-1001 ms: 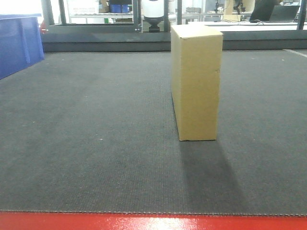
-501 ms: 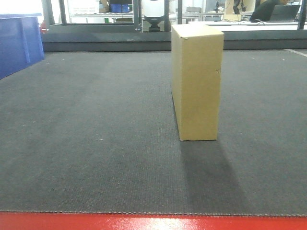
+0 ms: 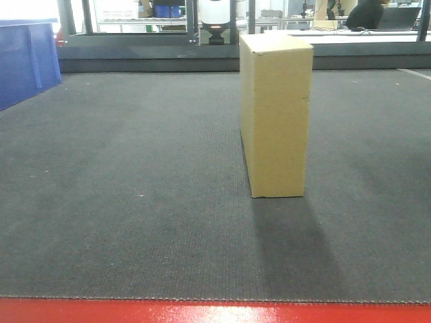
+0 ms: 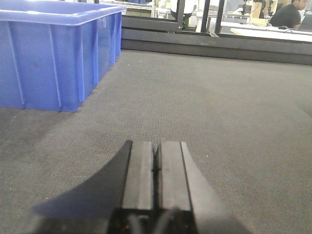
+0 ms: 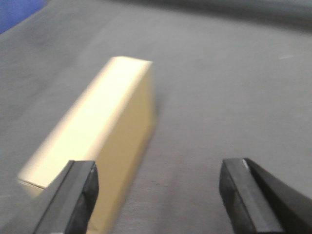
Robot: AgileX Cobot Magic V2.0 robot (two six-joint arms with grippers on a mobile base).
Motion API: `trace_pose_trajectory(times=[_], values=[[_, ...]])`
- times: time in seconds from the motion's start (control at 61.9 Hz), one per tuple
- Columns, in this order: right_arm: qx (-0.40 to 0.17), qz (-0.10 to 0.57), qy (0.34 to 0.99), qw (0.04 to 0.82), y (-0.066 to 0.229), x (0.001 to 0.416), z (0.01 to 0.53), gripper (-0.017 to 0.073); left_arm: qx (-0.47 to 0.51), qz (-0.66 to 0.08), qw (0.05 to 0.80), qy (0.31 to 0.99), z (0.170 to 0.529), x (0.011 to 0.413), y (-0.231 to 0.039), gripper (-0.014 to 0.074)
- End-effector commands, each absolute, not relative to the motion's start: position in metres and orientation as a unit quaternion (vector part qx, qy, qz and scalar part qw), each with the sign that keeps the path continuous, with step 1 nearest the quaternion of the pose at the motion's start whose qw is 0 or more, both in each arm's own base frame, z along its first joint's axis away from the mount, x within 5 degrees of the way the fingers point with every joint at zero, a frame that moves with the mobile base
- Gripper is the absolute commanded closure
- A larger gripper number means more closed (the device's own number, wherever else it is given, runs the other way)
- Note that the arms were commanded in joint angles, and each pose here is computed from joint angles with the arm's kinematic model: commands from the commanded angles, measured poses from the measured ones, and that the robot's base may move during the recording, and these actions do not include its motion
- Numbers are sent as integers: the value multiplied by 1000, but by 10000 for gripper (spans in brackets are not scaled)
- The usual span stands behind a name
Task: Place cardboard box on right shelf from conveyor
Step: 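Lower the right gripper over the tan box and close on it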
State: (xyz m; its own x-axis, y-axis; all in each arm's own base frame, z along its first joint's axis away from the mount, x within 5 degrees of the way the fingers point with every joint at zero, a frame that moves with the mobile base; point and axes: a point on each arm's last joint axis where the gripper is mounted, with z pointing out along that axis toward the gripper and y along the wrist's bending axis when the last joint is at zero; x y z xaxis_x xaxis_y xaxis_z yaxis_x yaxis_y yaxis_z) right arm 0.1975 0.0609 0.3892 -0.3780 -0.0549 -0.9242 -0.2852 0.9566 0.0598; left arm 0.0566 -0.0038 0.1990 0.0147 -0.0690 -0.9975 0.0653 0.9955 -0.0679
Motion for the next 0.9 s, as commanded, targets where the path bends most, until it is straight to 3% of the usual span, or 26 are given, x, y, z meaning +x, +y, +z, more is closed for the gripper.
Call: trace_pose_trajectory(times=[0.0, 0.145, 0.323, 0.501, 0.888], values=[[-102, 140, 817, 551, 82, 220, 421, -52, -7, -52, 748, 662, 209, 55, -3, 713], [-75, 162, 859, 479, 114, 260, 433, -52, -7, -52, 748, 662, 209, 55, -3, 713], [-29, 131, 907, 400, 149, 302, 430, -52, -7, -52, 748, 662, 209, 55, -3, 713], [-34, 91, 929, 358, 177, 330, 413, -52, -7, -52, 748, 662, 209, 55, -3, 713], [-4, 39, 939, 343, 190, 353, 390, -52, -7, -52, 748, 662, 209, 55, -3, 713]])
